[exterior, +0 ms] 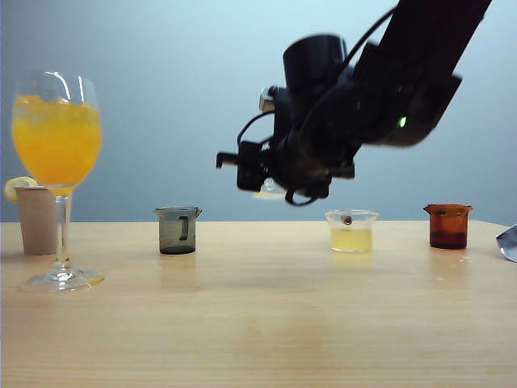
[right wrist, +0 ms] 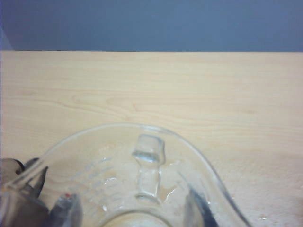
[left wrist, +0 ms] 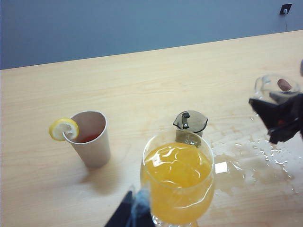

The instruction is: Pick up the second measuring cup from the left, pour the orange juice inside into the goblet, and finally put the measuring cup back in its original place.

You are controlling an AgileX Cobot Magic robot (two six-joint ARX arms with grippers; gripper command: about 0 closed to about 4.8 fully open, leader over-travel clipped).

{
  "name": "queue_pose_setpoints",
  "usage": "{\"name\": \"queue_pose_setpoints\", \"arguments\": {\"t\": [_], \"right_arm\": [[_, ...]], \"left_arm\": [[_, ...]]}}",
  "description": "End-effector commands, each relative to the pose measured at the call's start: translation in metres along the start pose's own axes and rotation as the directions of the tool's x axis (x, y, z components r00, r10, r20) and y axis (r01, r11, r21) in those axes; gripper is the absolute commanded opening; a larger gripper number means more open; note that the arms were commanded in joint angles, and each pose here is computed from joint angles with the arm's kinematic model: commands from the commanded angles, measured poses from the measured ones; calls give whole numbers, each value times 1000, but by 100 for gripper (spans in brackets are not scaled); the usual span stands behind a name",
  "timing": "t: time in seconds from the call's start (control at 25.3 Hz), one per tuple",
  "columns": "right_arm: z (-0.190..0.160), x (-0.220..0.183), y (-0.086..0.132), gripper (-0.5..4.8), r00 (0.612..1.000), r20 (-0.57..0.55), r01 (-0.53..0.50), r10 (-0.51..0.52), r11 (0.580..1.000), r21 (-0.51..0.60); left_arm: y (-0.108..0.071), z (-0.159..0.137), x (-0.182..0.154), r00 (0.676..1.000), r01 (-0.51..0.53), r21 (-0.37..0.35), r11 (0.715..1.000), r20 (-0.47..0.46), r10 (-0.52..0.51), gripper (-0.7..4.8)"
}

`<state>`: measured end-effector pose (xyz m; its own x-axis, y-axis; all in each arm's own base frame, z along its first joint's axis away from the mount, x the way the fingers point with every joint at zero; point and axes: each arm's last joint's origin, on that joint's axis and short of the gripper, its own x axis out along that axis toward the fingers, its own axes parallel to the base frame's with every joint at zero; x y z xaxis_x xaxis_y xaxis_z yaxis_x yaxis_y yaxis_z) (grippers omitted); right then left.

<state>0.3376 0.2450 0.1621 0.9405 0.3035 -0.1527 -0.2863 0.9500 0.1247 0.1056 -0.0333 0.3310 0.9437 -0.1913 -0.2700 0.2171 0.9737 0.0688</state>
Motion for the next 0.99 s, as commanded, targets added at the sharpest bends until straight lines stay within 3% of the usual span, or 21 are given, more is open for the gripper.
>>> {"name": "queue_pose_setpoints", "arguments": {"t": [0.04,0.24,0.91,0.99], "right_arm": [[-12,6,2,107,999,39,-11,8,998,63],[-37,16,1,107,1000,-8,1,0,999,54],[-56,44,0,108,997,-74,24,-25,1000,-5],[-56,44,0,140,997,-75,19,-19,1000,-5]], "left_arm": [[0,2,-1,1000,-1,2,1000,13,1,-3],[0,2,-1,1000,-1,2,1000,13,1,-3],[0,2,-1,1000,-1,2,1000,13,1,-3],[0,2,-1,1000,-1,2,1000,13,1,-3]]}}
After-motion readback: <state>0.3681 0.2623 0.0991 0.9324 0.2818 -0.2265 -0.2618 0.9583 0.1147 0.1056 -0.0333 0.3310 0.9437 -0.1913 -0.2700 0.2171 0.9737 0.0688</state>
